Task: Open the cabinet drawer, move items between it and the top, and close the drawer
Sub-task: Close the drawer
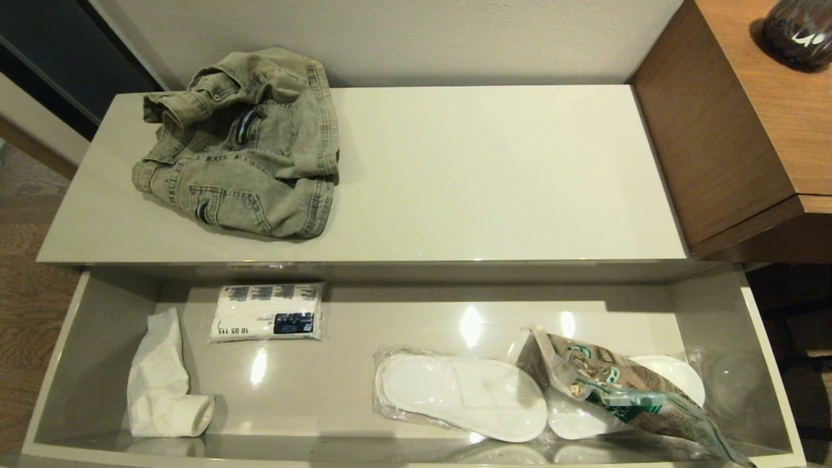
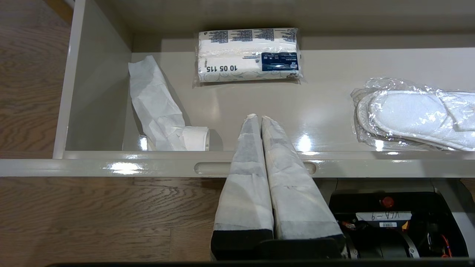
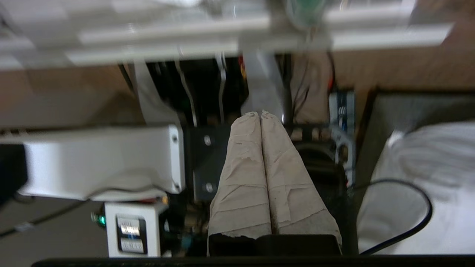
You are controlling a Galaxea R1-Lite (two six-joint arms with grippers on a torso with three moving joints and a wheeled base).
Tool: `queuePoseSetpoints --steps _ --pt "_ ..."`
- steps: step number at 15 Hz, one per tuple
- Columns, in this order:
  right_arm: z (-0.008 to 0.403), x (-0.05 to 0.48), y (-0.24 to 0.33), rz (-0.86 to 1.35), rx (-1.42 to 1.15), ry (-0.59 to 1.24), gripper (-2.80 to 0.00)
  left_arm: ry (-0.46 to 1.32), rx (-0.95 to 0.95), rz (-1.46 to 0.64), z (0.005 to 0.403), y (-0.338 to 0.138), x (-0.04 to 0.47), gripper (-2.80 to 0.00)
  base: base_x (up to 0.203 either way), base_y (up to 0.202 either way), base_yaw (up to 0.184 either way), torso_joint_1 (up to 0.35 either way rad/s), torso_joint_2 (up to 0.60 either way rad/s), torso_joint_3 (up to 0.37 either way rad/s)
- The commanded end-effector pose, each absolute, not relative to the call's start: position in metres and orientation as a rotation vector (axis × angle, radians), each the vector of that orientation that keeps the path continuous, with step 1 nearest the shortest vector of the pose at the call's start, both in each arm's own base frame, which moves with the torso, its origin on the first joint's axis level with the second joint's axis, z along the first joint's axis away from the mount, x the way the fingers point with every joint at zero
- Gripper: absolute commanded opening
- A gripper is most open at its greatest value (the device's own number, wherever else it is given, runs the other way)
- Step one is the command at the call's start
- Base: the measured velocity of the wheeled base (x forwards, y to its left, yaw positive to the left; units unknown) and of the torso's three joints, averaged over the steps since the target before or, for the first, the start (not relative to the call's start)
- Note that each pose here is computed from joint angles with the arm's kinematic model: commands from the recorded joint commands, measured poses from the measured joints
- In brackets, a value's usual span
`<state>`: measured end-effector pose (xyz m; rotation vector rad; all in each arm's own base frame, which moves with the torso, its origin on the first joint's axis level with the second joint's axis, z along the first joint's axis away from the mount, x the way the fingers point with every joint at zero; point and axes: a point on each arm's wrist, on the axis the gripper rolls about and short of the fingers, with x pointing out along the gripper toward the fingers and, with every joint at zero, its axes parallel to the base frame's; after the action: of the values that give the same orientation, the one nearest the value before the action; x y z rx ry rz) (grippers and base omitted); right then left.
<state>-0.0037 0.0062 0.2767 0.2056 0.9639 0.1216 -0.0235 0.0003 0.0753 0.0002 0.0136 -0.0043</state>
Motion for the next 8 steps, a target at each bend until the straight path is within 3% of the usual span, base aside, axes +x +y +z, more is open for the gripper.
queuePoseSetpoints --steps 1,8 --pt "0.243 -0.009 0.007 0.135 0.195 1.086 -2.80 0.015 0.000 -0.003 0.075 0.000 -0.023 -2.80 0.000 0.000 0.000 0.000 0.00 0.000" --pt "0.177 0.000 0.005 0.136 0.181 1.203 -2.80 0.017 0.000 -0.003 0.075 0.000 -0.023 -2.80 0.000 0.000 0.000 0.000 0.00 0.000"
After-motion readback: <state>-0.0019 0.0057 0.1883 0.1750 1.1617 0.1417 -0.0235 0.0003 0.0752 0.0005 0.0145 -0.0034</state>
